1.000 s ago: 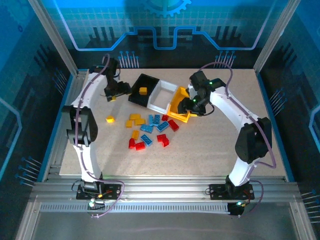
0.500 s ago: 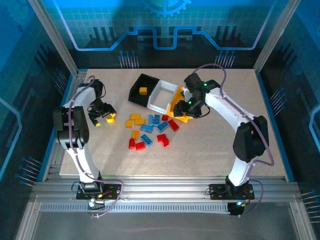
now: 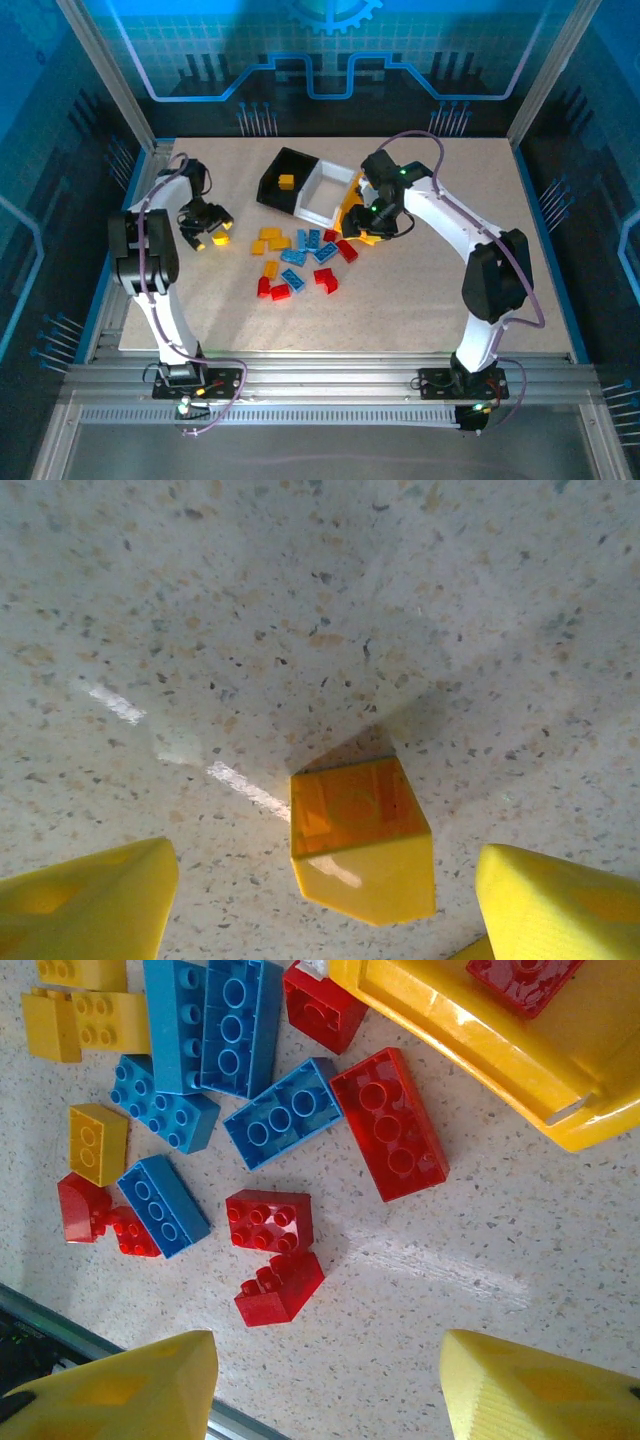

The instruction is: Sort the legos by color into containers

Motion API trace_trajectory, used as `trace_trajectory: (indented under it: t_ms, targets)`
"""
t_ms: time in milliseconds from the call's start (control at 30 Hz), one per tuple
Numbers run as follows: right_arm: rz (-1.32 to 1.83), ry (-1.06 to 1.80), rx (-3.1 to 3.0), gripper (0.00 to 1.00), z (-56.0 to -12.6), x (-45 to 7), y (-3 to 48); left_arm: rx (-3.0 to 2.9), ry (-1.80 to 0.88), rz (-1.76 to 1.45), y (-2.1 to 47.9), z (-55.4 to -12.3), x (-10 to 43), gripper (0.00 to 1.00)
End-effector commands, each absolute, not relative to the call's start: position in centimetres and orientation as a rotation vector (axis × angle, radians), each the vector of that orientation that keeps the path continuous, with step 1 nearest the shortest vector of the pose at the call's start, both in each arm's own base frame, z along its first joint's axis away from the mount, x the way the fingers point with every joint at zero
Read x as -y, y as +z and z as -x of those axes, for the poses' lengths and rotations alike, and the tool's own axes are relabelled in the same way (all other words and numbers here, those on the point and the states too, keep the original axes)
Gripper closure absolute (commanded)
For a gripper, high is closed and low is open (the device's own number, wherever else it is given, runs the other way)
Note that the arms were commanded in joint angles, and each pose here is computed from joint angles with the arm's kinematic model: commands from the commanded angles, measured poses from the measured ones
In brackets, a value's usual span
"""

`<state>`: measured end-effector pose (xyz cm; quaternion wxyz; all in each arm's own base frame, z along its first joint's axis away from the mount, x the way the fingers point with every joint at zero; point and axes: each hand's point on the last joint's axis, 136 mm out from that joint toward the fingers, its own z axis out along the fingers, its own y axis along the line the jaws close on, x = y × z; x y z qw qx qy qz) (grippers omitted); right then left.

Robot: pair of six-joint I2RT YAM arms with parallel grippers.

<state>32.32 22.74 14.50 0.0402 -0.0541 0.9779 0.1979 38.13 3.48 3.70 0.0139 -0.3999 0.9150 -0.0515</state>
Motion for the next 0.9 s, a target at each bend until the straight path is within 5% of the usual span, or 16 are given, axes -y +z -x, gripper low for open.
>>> trace_trajectory:
  t_ms: [0,867]
  targets:
    - [0.169,0.614,-2.988,0.38,-32.5,-23.5,15.0,-2.848,-0.221,1.287,3.1,-38.6,-2.9,0.22]
    - [0.167,0.541,-2.959,0.38,-32.2,-24.7,15.7,-2.828,-0.483,1.087,5.6,-41.1,-0.4,0.66]
